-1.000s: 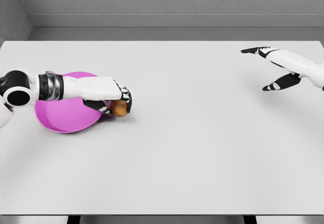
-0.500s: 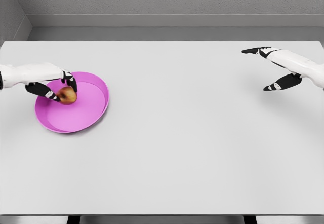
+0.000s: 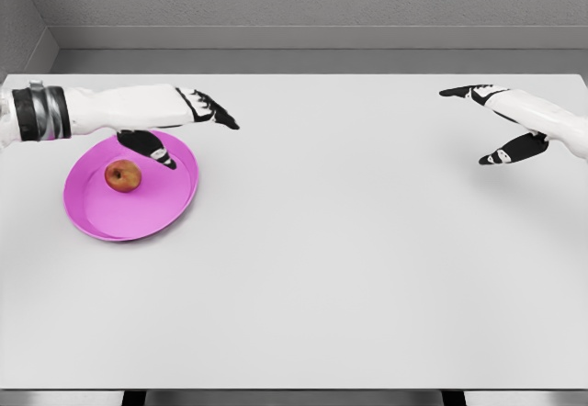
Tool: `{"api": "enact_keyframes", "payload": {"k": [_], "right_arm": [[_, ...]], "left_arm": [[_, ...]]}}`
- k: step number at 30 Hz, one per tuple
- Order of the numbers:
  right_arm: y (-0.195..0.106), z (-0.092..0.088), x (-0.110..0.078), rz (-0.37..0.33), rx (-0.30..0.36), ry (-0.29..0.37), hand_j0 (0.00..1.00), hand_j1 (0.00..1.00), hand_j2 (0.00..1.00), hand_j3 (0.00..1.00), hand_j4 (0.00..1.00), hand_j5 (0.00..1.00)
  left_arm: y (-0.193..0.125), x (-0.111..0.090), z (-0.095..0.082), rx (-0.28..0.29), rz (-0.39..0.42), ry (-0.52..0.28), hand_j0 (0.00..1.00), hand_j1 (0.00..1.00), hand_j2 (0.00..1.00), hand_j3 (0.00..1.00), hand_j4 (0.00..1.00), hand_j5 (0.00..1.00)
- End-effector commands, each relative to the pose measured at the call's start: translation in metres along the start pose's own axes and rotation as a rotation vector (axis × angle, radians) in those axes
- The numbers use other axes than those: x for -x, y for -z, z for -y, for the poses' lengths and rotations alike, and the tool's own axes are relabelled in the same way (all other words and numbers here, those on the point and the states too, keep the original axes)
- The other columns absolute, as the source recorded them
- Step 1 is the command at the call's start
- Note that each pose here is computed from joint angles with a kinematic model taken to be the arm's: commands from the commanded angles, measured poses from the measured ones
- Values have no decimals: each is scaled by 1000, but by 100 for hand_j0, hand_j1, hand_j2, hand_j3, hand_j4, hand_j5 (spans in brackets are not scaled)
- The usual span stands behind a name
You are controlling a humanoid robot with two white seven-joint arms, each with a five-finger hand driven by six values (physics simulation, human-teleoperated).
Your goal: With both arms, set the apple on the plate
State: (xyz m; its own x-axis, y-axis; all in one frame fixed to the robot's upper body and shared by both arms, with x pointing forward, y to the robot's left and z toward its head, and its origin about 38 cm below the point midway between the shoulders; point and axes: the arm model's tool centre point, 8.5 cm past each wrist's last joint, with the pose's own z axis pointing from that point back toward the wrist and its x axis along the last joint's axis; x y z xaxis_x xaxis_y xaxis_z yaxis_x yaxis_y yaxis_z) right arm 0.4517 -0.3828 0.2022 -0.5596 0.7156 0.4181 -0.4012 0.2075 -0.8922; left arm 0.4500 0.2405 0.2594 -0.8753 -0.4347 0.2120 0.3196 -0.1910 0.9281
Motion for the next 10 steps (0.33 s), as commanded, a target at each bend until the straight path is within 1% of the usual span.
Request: {"api": "enact_keyframes", "payload": {"k": [1, 2, 3, 4, 6, 7, 10], "right_arm": [[-1, 1, 0, 0, 5, 5, 100, 100, 100, 100, 100, 100], [-1, 1, 0, 0, 5, 5, 100, 100, 100, 100, 100, 100], [-2, 2, 1, -3, 4, 3, 100, 100, 100, 100, 100, 100], [-4, 2, 2, -8, 2, 1, 100, 100, 100, 100, 100, 100], [-4, 1, 2, -7, -1, 1, 100, 100, 100, 100, 100, 100], [-4, 1, 1, -6, -1, 1, 100, 100, 100, 100, 100, 100], [-5, 1, 1, -6, -2, -2, 100, 100, 100, 100, 100, 100]], "left_arm": [[34, -48, -19, -42, 163, 66, 100, 100, 100, 100, 100, 100], [34, -50, -25, -61, 175, 59, 100, 100, 100, 100, 100, 100], [37, -59, -30, -85, 218, 43, 100, 100, 100, 100, 100, 100], [41, -67, -30, -87, 242, 51, 100, 100, 100, 100, 100, 100], [41, -68, -28, -84, 246, 49, 100, 100, 100, 100, 100, 100], [40, -64, -27, -83, 234, 44, 100, 100, 100, 100, 100, 100], [38, -63, -24, -77, 229, 41, 100, 100, 100, 100, 100, 100]]}}
